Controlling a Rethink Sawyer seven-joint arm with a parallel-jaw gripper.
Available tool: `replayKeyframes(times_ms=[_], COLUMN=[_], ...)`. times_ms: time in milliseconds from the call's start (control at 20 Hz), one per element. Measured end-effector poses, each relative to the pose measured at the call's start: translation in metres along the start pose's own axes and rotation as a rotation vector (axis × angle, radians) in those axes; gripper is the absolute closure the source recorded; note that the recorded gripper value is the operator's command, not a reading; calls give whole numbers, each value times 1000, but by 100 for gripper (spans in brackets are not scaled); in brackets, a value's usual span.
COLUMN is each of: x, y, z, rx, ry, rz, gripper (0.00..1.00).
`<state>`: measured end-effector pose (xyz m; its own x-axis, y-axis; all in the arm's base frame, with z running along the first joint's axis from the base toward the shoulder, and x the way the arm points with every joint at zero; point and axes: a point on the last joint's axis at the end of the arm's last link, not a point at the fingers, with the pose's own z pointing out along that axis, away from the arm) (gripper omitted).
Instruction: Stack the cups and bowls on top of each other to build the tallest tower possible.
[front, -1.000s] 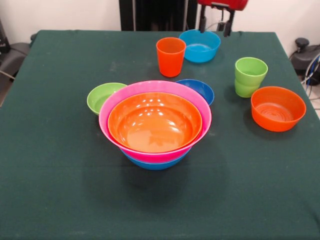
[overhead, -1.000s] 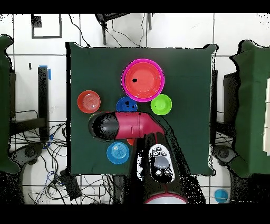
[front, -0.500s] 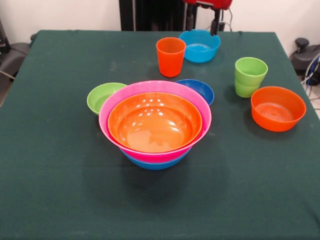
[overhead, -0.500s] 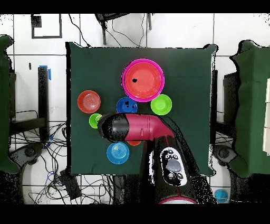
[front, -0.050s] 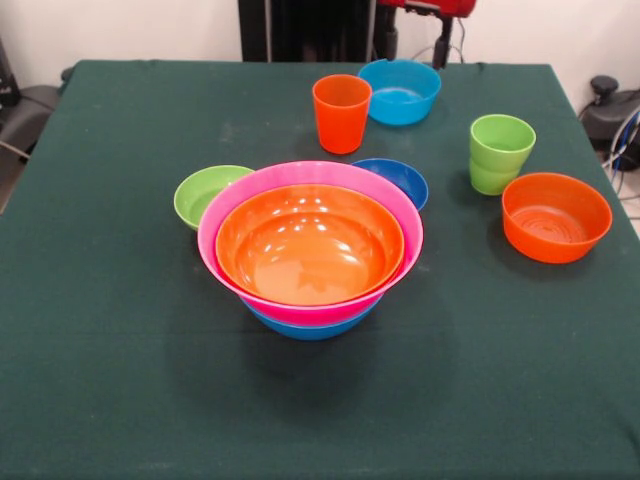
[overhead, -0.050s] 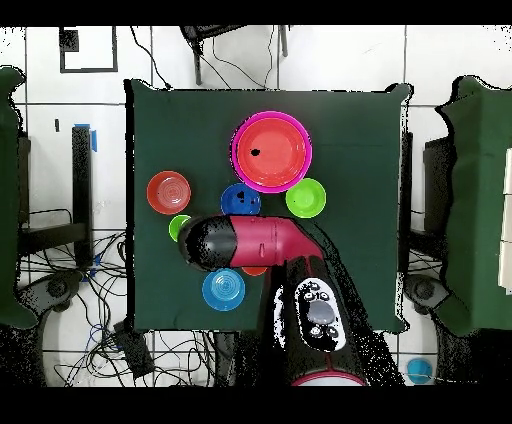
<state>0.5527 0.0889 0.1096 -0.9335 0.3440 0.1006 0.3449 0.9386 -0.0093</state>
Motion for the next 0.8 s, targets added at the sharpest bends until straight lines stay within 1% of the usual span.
replayKeyframes(times_ms=[450,800], x=[18,26], y=[32,46], z=[0,0], rx=[4,4], ry=[-4,-4], rz=[-64,-88], gripper=[0,0])
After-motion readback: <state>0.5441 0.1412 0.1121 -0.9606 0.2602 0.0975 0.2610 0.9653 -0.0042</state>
